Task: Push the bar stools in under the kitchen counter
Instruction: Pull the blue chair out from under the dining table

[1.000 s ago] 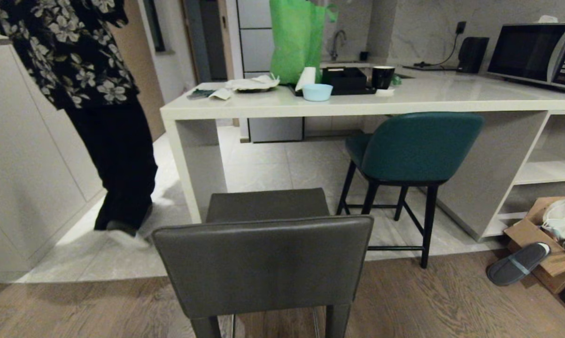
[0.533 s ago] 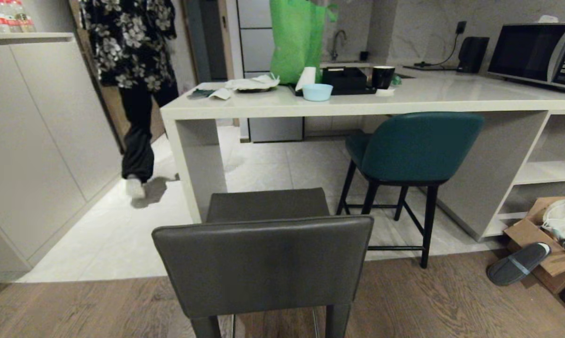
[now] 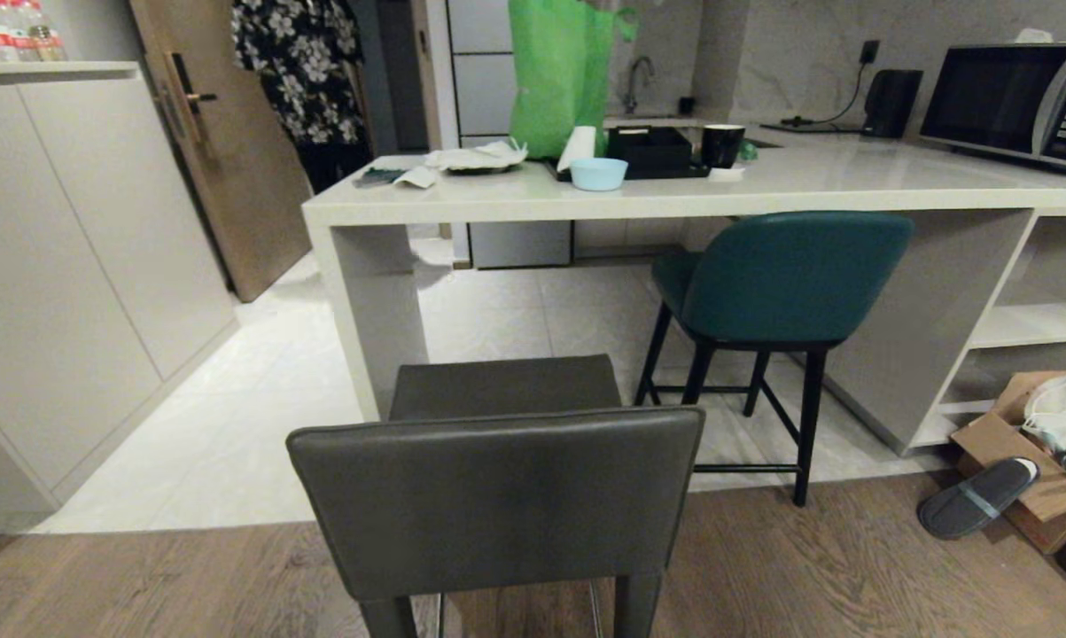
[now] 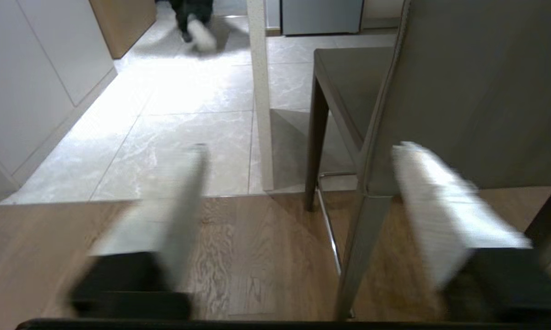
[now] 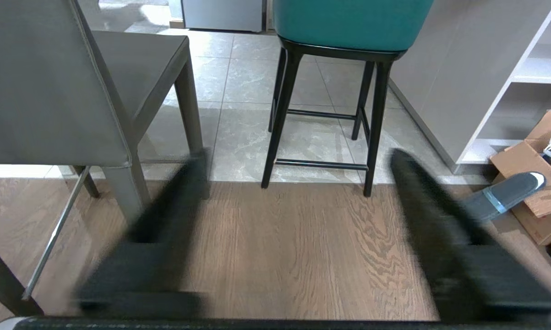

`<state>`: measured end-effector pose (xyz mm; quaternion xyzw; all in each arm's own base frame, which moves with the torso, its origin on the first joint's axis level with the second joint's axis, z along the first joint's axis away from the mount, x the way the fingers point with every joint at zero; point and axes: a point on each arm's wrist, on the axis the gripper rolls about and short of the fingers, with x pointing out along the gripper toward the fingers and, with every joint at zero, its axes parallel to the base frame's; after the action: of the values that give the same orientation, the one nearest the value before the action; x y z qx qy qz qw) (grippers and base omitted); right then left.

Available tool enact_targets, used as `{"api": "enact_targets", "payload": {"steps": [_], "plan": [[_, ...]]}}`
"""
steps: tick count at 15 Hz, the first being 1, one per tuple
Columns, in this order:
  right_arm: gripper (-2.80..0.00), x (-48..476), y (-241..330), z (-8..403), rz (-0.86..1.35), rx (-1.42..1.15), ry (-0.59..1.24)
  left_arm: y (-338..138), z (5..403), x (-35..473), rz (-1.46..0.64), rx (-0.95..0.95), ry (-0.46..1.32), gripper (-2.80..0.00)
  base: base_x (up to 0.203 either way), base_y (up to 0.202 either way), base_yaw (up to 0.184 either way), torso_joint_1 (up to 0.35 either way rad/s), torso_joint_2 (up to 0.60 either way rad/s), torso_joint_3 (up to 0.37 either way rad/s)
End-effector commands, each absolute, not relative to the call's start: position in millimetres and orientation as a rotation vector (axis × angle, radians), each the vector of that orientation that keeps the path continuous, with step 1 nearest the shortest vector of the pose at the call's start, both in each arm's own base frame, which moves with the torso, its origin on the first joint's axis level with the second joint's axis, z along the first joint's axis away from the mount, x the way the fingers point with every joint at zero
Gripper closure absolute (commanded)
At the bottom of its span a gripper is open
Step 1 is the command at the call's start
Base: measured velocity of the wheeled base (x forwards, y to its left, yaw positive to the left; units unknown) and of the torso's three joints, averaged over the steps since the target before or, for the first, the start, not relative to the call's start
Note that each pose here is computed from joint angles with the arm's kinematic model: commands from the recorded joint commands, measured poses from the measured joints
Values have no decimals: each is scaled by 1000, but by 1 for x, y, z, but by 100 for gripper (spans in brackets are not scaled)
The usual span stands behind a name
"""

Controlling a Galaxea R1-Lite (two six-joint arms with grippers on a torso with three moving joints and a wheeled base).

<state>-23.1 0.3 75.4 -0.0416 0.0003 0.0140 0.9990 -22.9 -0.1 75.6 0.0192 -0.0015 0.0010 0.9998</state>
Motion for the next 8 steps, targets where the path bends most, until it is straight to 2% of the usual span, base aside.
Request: {"api": "enact_targets", "payload": {"steps": [1, 8], "plan": [[0, -23, 0, 75, 27, -81, 2, 0, 75, -23, 2, 37, 1, 0, 0, 0, 0, 0, 0, 0], [0, -23, 0, 75, 28, -84, 2, 0, 75, -23, -2, 40, 0, 0, 0, 0, 0, 0, 0, 0]]}}
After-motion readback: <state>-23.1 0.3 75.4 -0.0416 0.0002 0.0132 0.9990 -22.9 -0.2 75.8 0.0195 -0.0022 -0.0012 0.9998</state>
